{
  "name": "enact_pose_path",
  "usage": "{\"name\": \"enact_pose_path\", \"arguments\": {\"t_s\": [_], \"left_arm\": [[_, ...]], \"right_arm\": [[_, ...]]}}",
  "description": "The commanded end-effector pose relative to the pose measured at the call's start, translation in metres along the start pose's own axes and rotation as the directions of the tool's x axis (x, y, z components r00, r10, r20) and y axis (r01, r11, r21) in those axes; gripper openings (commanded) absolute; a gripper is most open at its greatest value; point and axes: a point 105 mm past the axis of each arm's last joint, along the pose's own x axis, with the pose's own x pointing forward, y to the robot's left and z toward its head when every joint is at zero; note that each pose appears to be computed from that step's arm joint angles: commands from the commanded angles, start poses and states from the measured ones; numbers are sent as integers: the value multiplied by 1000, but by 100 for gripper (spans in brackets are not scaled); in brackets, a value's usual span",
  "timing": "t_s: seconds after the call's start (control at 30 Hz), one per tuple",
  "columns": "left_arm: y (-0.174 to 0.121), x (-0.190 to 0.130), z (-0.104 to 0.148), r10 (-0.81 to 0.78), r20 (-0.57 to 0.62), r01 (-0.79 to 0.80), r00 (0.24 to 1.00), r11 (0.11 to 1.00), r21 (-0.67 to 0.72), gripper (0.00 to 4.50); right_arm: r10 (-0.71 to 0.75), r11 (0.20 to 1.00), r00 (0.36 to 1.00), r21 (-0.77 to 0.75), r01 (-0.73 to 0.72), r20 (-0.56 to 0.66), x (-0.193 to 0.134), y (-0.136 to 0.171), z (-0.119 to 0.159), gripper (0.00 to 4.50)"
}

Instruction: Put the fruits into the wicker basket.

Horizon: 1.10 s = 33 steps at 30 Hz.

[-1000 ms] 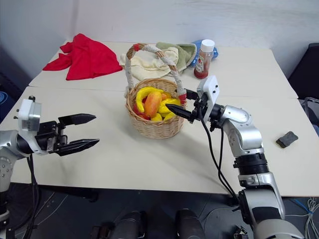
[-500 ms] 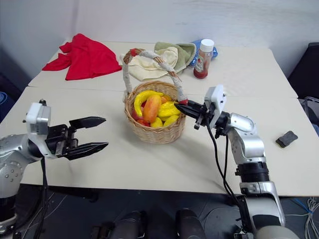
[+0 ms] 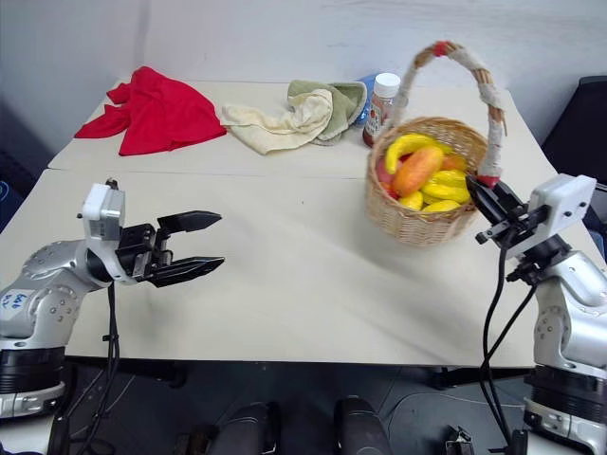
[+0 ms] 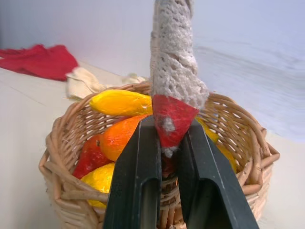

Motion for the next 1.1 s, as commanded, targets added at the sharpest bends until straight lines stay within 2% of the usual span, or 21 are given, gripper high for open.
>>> {"name": "enact_pose_path", "arguments": {"t_s": [0.03,0.17,0.33,0.5,0.6,0.77,0.83,0.9,1.0,1.1], "left_arm": [[3,2,4,-1,9,1,1000,1000,17,450],[5,2,5,8,10,-8,1000,1000,24,450],[7,-1,3,30,-1,-30,1000,999,40,450],[11,-10,-6,87,-44,-83,995,993,79,450],[13,-21,-14,130,-67,-123,989,987,98,450],[12,-45,-31,209,-155,-195,966,976,98,450],[11,-55,-36,247,-186,-230,951,967,106,450],[9,-69,-45,299,-225,-276,927,953,127,450],[5,-80,-52,341,-250,-308,906,938,161,450],[1,-88,-60,377,-273,-327,885,921,214,450]], "right_arm": [[-65,996,998,-53,65,3,-1,-23,2,11],[-89,996,996,-24,89,-5,2,-31,-4,11],[-116,993,993,-9,116,-6,-1,-35,-4,177],[-127,989,992,-72,127,15,-18,-44,16,343],[-84,991,996,-108,86,20,-37,-47,33,441],[-21,992,1000,-121,23,18,-57,-42,54,446],[88,980,993,-175,-100,-78,-65,-23,45,446],[254,940,946,-179,-290,-203,-76,10,24,446],[386,898,882,-107,-426,-271,-85,43,1,446],[503,848,824,-32,-528,-262,-82,80,-24,446]]}}
